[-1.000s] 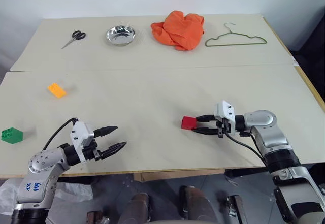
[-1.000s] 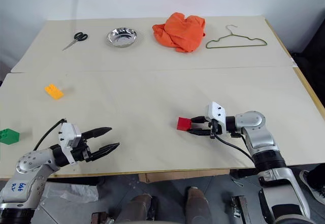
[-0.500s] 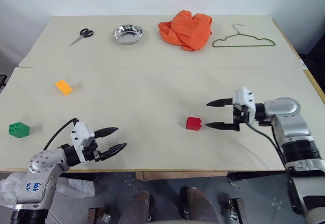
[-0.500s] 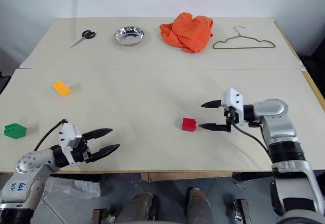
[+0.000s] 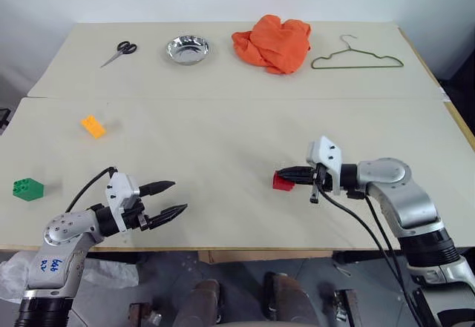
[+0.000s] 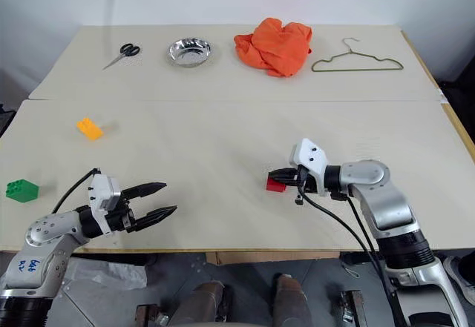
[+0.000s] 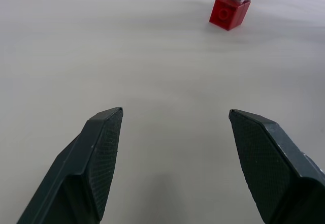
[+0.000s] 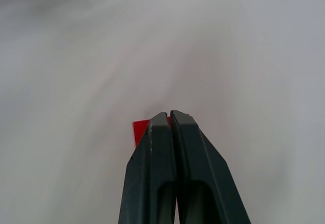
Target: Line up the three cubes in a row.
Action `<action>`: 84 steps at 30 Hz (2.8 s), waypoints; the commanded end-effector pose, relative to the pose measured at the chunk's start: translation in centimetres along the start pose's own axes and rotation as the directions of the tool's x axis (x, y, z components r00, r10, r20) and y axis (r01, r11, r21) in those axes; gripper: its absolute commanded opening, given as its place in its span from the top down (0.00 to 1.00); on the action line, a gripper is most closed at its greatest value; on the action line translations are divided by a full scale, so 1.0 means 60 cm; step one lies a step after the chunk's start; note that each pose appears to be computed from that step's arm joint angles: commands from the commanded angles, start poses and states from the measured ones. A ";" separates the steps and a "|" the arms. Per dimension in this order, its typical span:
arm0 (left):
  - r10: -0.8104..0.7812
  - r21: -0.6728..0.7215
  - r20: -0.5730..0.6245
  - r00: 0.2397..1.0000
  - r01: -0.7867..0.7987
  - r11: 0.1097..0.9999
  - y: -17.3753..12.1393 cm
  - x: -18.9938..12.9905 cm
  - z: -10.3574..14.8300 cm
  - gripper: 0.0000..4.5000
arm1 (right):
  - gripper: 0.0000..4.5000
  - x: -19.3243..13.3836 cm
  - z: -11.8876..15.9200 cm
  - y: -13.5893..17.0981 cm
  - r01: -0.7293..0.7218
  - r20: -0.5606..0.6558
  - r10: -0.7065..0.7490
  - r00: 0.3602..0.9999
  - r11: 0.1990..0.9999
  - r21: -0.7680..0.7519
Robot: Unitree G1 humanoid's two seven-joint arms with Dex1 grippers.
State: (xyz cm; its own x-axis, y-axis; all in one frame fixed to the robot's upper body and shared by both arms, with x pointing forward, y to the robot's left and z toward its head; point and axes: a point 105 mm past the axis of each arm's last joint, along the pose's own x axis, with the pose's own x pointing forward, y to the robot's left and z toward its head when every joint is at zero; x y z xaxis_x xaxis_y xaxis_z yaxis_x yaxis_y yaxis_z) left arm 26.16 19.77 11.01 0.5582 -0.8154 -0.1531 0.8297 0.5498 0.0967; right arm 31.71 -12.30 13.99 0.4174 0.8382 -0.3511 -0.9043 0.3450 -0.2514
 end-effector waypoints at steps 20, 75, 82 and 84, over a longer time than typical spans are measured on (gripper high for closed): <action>-0.026 0.022 0.011 1.000 0.026 0.999 0.001 0.008 0.011 0.21 | 0.99 0.104 0.040 0.061 -0.060 -0.003 0.060 0.998 0.995 -0.082; -0.093 0.070 0.041 0.995 0.090 0.993 -0.026 0.011 0.028 0.21 | 0.63 0.059 -0.006 -0.008 -0.224 0.090 0.234 0.968 0.969 -0.103; -0.090 0.062 0.045 0.995 0.087 0.994 -0.029 0.011 0.027 0.21 | 0.67 0.060 -0.008 -0.012 -0.358 0.019 0.367 0.930 0.916 -0.181; -0.082 0.064 0.047 0.996 0.079 0.995 -0.029 0.010 0.028 0.21 | 0.67 0.063 -0.011 -0.017 -0.372 0.000 0.379 0.925 0.907 -0.197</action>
State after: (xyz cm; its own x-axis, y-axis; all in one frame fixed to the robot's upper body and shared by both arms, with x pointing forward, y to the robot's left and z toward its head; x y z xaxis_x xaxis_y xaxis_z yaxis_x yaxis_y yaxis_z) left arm 25.31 17.91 11.48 0.4780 -0.8678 -0.1358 0.8777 0.4659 0.1120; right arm 34.32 -9.92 12.27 0.0681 0.9094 -0.4102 -0.9650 -0.0444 -0.2586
